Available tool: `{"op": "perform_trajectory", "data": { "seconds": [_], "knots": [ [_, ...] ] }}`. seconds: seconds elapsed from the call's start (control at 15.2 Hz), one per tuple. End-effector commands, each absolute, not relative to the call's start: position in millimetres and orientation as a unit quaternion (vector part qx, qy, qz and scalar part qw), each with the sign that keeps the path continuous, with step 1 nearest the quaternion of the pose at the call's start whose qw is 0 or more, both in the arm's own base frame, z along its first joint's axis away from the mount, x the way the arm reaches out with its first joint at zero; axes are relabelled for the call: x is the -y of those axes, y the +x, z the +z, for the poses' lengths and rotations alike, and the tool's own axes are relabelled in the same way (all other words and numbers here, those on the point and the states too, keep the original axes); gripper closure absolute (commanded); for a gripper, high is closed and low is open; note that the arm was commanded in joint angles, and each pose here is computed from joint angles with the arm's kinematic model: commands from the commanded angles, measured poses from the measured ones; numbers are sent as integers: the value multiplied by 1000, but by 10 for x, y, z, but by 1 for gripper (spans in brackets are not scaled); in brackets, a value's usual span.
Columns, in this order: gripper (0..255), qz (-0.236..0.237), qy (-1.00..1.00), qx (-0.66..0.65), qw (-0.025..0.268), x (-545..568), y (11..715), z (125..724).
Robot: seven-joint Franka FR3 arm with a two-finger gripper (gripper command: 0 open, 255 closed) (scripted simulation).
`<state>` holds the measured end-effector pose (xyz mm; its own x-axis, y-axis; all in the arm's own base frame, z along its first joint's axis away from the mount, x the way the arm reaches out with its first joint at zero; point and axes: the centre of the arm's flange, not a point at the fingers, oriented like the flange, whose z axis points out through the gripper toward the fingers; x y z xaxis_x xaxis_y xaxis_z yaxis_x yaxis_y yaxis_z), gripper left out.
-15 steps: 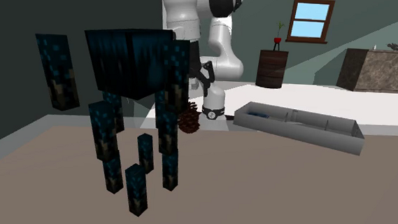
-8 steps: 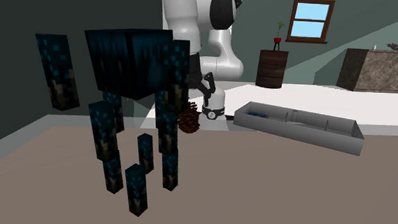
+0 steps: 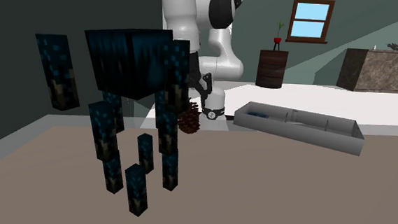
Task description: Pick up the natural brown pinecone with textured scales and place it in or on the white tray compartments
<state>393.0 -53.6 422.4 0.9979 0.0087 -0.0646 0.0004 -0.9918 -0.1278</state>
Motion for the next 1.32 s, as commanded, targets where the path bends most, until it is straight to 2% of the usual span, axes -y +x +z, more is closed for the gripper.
{"op": "perform_trajectory", "data": {
  "seconds": [0.0, 0.46, 1.25],
  "knots": [
    [255, 41, -997, 4, 66, 506, 3919, 4166],
    [255, 41, -997, 4, 66, 500, 3914, 4160],
    [255, 41, -997, 4, 66, 499, 3914, 4794]
  ]
}}
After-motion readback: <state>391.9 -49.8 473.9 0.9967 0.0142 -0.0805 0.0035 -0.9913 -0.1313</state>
